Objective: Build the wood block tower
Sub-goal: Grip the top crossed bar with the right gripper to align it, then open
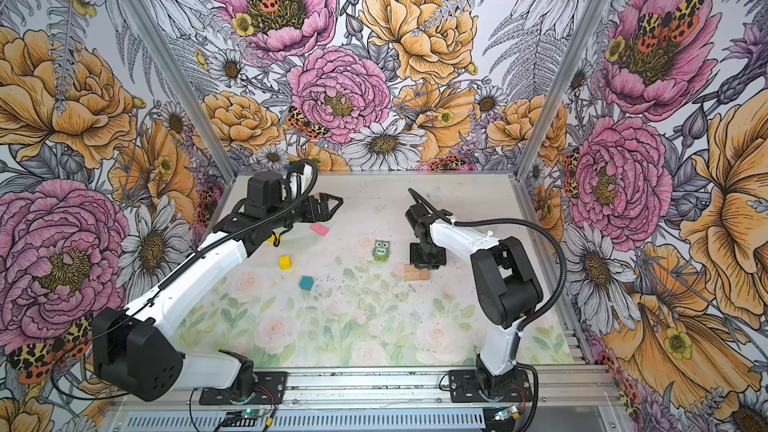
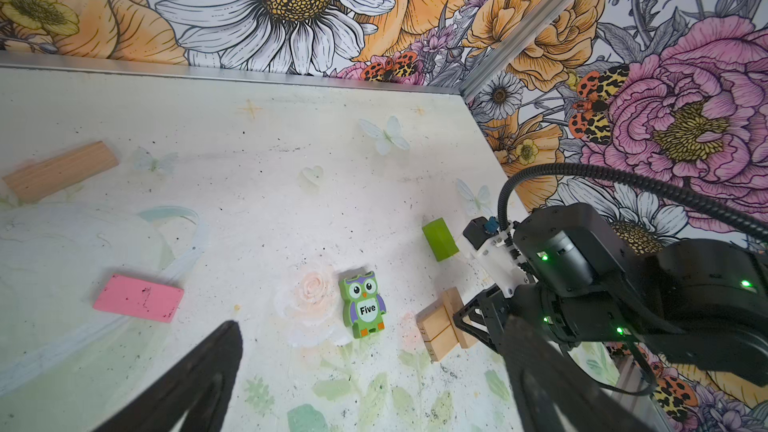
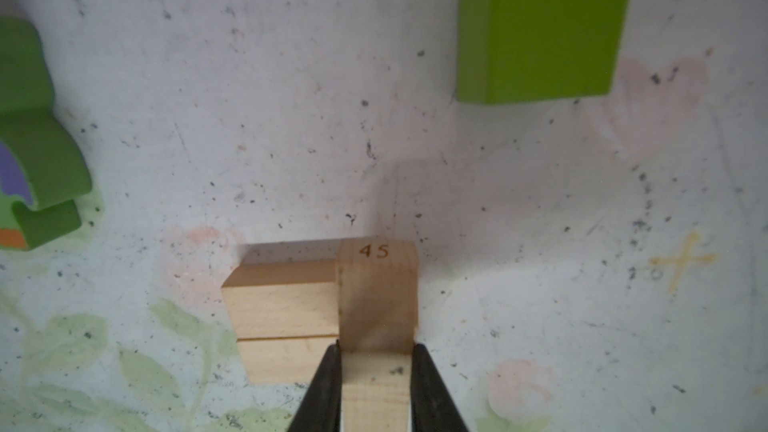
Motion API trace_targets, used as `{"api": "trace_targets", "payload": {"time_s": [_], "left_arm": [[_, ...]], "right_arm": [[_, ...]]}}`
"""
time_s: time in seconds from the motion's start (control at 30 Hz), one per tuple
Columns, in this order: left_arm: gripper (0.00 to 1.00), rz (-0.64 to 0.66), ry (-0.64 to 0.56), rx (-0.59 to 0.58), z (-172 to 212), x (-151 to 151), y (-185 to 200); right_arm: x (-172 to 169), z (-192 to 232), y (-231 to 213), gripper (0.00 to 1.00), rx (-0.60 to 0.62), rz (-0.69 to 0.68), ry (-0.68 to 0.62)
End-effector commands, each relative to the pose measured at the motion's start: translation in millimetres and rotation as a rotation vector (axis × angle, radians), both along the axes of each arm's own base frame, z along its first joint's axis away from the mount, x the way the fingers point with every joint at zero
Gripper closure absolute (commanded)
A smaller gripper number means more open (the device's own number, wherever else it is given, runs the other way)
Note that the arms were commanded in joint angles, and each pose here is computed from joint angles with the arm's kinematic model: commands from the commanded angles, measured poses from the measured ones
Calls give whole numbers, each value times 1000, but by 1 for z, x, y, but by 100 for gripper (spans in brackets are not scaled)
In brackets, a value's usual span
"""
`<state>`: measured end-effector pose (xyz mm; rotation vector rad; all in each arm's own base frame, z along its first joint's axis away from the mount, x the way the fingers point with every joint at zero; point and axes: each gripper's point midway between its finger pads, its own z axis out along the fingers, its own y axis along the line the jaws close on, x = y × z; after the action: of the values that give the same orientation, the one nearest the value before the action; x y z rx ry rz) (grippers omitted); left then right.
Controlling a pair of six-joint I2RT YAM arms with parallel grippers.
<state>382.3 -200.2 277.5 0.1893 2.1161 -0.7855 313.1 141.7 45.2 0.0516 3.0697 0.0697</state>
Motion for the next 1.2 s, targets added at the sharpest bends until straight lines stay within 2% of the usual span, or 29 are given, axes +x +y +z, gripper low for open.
{"api": "trace_targets", "payload": {"time_s": [0.0,0.57,0.73,0.83,0.93,0.97,1.07,1.17], "left_arm": [[1,-14,-35,-24,18,-3,-4],[1,-8,-30,-21,16,1,-6],[1,-9,-25,-21,14,2,-6],[1,-10,-21,-19,12,3,-7],[1,-13,-24,-20,14,3,-7],[1,-16,-28,-20,15,3,-8],[1,-10,-36,-15,16,5,-6],[1,18,-42,1,18,12,0]], "right_arm": [[7,6,2,75,2,19,-19],[3,2,6,75,10,66,1],[2,0,7,72,13,73,10],[2,4,9,63,24,74,3],[4,12,12,40,47,71,-16],[5,17,13,35,56,70,-27],[11,38,18,27,89,67,-70],[19,66,22,25,113,64,-113]]}}
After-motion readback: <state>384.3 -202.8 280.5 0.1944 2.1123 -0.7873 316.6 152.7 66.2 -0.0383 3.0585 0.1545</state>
